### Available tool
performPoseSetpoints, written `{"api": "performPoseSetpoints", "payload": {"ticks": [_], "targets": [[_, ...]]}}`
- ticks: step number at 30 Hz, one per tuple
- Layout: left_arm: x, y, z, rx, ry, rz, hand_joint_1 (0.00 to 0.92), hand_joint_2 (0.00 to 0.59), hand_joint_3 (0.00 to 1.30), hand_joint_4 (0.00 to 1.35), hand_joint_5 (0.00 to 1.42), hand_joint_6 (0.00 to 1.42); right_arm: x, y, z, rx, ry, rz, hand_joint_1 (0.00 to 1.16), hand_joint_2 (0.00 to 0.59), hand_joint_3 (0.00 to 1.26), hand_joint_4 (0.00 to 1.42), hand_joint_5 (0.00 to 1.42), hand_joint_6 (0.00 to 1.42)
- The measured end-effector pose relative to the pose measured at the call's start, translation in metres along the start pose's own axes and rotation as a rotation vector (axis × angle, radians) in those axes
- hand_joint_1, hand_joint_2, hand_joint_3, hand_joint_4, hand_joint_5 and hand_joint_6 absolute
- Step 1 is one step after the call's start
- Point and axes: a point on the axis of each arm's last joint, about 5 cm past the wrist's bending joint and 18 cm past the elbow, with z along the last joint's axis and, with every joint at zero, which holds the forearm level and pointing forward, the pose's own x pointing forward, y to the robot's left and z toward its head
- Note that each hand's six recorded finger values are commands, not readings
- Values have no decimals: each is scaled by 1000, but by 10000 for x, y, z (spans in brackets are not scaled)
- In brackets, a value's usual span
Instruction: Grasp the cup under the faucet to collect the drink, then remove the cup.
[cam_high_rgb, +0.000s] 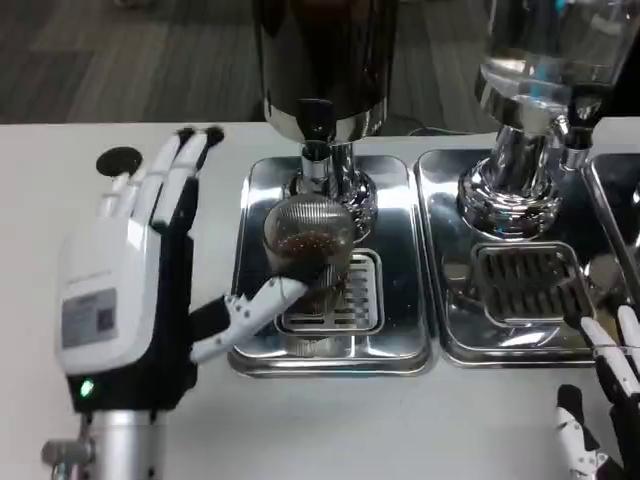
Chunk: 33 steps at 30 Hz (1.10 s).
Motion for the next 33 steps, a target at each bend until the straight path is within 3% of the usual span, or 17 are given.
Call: {"api": "performPoseSetpoints", "payload": {"ticks": [2, 9, 15, 17, 18, 19, 24, 26, 30, 33], "targets": [[-128, 12, -74, 4, 5, 3, 0, 46, 197, 0, 182, 169, 25, -31, 19, 9, -10, -10, 88, 449, 100, 0, 0, 3], [-548, 35, -373, 85, 96, -108, 0, 46, 116, 0, 137, 124, 219, -165, 91, 16, -23, 35, 101, 400, 29, 0, 0, 0], [-740, 6, -479, 119, 162, -180, 0, 46, 97, 0, 119, 98, 434, -270, 243, 33, -69, 63, 197, 343, 0, 0, 0, 0], [-785, 2, -516, 133, 175, -200, 0, 46, 97, 0, 119, 97, 524, -302, 323, 72, -81, 81, 230, 317, 0, 0, 0, 0], [-816, 9, -538, 144, 180, -213, 0, 47, 96, 0, 118, 97, 601, -331, 387, 106, -102, 83, 263, 304, 0, 0, 0, 0], [-823, 8, -543, 145, 183, -215, 0, 47, 96, 0, 117, 97, 620, -338, 400, 114, -108, 83, 293, 296, 0, 0, 0, 0], [-902, -16, -607, 164, 215, -241, 0, 56, 105, 0, 115, 85, 845, -375, 516, 304, -101, 174, 459, 264, 0, 0, 0, 0], [-907, -20, -614, 165, 217, -244, 0, 56, 108, 0, 115, 84, 999, -382, 563, 385, -91, 253, 487, 255, 0, 0, 0, 0], [-912, -4, -630, 167, 227, -238, 0, 56, 123, 0, 115, 81, 1204, -378, 667, 446, -119, 345, 513, 228, 0, 0, 0, 0], [-914, 10, -642, 170, 233, -234, 0, 56, 127, 0, 115, 81, 1284, -353, 730, 464, -131, 376, 537, 201, 0, 0, 0, 0]]}}
